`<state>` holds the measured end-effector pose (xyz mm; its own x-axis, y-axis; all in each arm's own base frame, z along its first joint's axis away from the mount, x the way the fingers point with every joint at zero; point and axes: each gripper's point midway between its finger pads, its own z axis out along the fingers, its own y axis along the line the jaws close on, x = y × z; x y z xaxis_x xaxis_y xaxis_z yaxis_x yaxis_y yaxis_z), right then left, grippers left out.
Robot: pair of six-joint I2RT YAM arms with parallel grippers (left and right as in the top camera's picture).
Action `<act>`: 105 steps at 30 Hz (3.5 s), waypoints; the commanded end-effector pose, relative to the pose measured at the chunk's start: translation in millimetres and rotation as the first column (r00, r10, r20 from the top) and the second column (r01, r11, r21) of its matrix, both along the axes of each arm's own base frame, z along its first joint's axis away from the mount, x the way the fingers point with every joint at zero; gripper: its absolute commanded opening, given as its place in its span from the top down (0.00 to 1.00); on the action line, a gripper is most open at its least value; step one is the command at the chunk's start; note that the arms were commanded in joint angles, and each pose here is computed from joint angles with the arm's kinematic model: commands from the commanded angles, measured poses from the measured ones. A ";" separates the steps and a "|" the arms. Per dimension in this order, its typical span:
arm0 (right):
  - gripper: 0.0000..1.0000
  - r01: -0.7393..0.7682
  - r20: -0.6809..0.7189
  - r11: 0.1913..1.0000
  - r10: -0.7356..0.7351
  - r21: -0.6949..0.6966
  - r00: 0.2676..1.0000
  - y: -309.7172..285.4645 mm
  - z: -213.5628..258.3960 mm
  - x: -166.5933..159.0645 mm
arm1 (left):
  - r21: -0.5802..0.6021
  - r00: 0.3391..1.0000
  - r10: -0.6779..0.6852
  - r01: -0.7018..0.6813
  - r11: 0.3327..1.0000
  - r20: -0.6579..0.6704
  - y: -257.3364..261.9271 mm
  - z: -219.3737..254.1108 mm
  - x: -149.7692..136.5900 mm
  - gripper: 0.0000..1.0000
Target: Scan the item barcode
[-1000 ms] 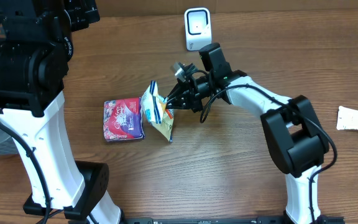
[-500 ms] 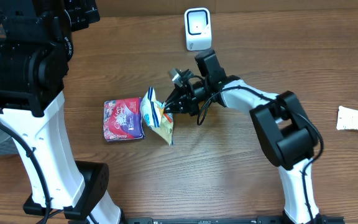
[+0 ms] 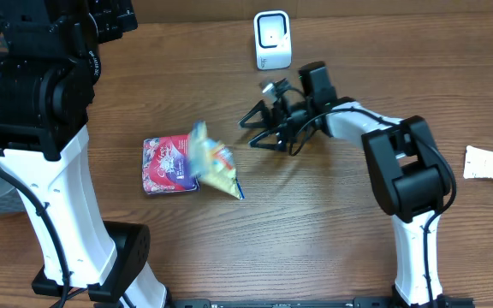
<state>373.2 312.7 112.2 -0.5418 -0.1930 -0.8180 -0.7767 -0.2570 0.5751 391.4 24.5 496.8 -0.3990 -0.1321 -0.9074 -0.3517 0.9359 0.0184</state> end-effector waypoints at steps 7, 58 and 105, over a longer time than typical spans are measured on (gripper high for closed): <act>0.00 0.117 -0.332 0.989 -0.140 -0.088 0.933 -61.9 6.9 46.4 | 0.020 1.000 0.014 -0.014 1.000 -0.012 5.3 -3.0 4.0 0.00; 0.00 0.281 0.056 0.404 -0.487 -0.871 0.871 -44.5 -21.9 -61.9 | 0.020 1.000 0.014 -0.014 1.000 -0.012 5.3 -3.0 4.0 0.00; 0.96 -0.055 -0.540 0.934 -0.156 -0.354 0.827 -12.9 -51.1 -105.0 | 0.020 1.000 0.014 -0.014 1.000 -0.012 5.3 -3.0 4.0 0.00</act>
